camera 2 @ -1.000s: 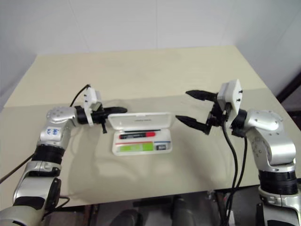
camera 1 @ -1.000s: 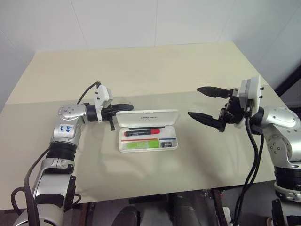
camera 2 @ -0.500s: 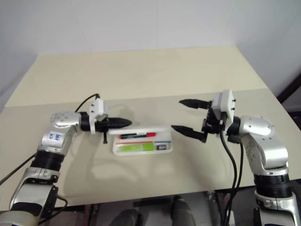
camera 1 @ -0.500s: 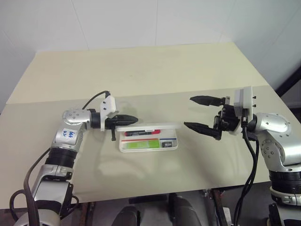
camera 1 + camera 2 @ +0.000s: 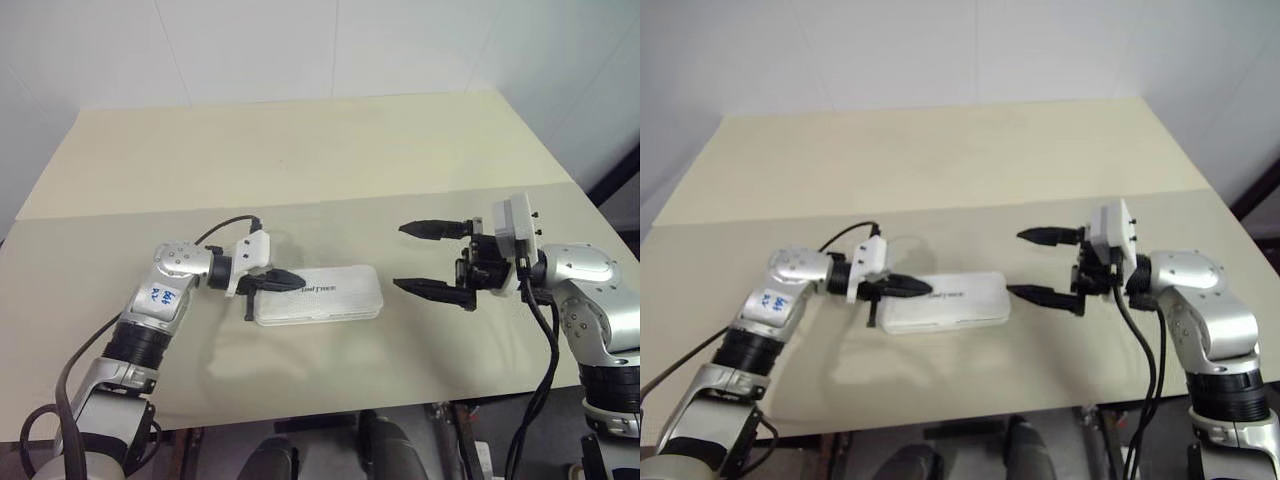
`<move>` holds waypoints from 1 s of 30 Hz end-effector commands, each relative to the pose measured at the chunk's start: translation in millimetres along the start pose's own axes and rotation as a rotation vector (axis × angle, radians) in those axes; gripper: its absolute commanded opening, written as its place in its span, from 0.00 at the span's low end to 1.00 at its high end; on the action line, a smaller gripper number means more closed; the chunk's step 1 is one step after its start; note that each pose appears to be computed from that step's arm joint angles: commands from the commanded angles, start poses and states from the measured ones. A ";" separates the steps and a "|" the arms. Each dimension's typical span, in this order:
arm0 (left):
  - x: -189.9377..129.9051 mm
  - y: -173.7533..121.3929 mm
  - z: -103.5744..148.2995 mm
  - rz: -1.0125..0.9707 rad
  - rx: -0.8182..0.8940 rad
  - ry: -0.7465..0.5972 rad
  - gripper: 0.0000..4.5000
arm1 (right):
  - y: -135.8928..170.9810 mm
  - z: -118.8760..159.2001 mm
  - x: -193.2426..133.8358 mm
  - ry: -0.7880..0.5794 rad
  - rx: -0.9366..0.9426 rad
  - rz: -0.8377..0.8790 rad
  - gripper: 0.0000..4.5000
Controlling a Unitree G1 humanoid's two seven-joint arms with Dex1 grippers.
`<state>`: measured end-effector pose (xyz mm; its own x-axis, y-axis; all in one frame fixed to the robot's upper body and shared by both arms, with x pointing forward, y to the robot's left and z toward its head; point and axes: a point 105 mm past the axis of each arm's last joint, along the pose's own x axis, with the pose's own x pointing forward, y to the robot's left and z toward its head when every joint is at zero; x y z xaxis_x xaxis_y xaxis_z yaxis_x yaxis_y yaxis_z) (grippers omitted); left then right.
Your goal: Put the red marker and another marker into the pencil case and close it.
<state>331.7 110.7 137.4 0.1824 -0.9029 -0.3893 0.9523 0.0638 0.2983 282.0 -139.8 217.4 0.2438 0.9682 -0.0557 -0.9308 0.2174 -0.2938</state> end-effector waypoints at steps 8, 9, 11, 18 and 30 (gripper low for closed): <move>10.9 -1.7 7.2 -0.029 0.077 0.046 0.00 | -3.5 -12.4 -12.3 0.085 -0.038 0.005 1.00; 11.7 -2.1 7.5 -0.034 0.083 0.051 0.00 | -3.8 -12.7 -12.4 0.086 -0.038 0.004 1.00; 12.8 -3.3 7.5 -0.045 0.095 0.062 0.00 | -4.3 -13.1 -12.3 0.087 -0.039 0.003 1.00; 13.7 -13.8 -5.3 -0.103 0.142 0.150 0.00 | -8.1 -13.1 -10.1 0.087 -0.046 -0.004 1.00; -10.7 6.9 37.9 0.057 0.061 -0.095 0.00 | -12.8 -15.1 -2.9 0.057 -0.044 -0.004 1.00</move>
<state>330.2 103.6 154.9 0.2012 -0.9133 -0.3542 0.9413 0.0803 0.3278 297.3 -148.1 196.3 0.2677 0.9541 -0.1344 -0.9306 0.2199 -0.2925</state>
